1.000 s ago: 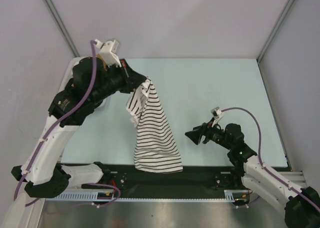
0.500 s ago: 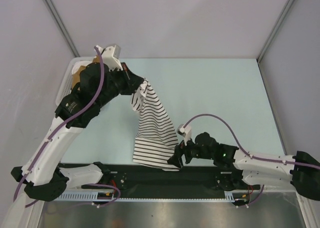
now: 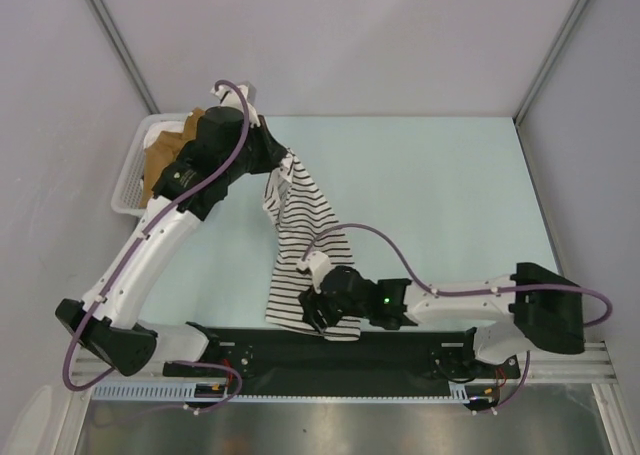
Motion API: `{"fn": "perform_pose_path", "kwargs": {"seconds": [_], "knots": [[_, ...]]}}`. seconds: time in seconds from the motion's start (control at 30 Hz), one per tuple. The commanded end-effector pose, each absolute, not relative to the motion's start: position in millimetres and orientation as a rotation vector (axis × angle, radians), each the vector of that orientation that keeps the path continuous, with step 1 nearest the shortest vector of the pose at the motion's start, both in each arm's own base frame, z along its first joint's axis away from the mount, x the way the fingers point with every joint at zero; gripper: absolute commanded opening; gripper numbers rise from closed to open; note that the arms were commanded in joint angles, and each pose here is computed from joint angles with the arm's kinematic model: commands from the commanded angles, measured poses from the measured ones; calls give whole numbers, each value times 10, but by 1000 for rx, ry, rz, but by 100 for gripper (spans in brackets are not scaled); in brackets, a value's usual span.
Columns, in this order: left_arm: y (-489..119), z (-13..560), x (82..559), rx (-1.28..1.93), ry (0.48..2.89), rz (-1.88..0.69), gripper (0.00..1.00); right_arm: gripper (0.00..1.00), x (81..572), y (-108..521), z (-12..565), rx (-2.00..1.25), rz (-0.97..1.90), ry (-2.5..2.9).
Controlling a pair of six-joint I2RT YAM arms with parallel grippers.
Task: Fold and stack the tank tops
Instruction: Flatten the tank top out
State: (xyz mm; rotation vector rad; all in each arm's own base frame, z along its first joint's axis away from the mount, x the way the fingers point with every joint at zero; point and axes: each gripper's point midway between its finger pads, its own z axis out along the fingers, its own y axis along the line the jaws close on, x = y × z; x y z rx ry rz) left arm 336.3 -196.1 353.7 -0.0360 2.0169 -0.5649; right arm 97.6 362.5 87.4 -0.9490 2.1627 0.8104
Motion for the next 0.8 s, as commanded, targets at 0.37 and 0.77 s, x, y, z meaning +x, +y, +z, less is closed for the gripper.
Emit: {"fn": "perform_pose_path", "kwargs": {"seconds": [0.37,0.77], "knots": [[-1841,3067,3773,-44,2044,-668,0,61,1061,4559,590,-1225,550,2107],[-1804,2970,3837,-59,2061,-668,0,48,1057,4689,321,-1331,367,2103]]}}
